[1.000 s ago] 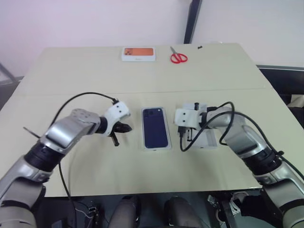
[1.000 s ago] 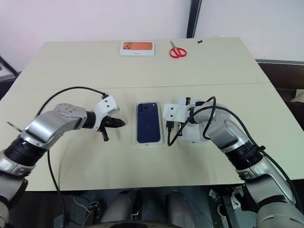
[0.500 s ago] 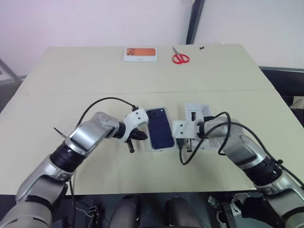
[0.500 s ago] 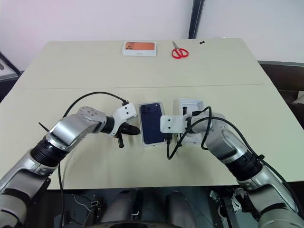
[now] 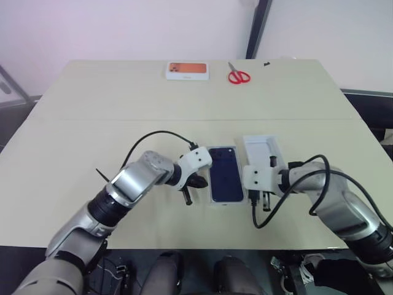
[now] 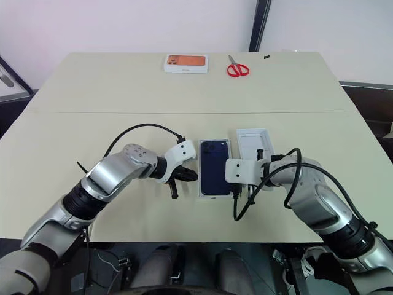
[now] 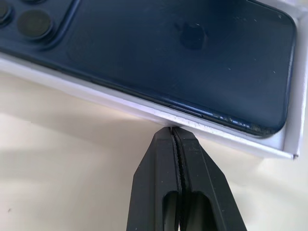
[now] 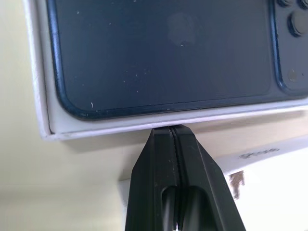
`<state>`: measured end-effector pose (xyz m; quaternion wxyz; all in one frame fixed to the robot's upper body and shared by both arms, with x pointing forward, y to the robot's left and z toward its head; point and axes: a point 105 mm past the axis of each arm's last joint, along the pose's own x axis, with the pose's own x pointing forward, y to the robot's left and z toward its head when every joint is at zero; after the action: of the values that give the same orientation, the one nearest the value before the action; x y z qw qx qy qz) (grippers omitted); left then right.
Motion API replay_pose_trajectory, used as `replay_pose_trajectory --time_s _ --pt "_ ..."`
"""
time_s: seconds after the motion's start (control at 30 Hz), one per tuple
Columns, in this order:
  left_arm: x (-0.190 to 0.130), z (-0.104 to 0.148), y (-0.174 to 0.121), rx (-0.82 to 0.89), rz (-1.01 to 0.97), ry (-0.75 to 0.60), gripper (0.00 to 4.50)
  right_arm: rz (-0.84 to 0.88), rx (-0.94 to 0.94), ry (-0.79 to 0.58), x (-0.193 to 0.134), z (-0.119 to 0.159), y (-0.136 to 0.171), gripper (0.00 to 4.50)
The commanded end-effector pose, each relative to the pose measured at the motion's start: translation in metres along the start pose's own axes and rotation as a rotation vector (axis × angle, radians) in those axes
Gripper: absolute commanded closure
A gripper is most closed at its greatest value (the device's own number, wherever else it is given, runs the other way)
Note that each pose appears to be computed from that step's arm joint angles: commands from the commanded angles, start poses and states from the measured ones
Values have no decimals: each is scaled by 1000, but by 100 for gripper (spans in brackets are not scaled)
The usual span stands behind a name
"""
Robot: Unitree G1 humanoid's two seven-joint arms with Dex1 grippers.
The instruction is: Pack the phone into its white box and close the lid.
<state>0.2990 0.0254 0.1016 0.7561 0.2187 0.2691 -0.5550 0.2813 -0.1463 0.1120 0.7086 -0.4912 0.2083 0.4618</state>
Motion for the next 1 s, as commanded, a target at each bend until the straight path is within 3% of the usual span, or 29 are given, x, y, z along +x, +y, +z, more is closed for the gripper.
replay_pose_trajectory --time_s 0.03,0.67,0.87,0.97,1.0 --pt "11 17 -23 58 -106 -40 444 -15 -57 -87 -8 25 2 450" --pt "0 6 -15 49 -79 -14 444 -50 -49 -40 -9 11 -12 450" --pt "-18 -1 6 24 0 -6 444 -69 -24 -19 -26 2 -22 450" --pt "-35 -5 21 14 53 -9 450 -58 25 -27 -42 -1 -27 368" --pt "-41 -7 26 12 72 -6 450 -59 41 -37 -47 0 -29 320"
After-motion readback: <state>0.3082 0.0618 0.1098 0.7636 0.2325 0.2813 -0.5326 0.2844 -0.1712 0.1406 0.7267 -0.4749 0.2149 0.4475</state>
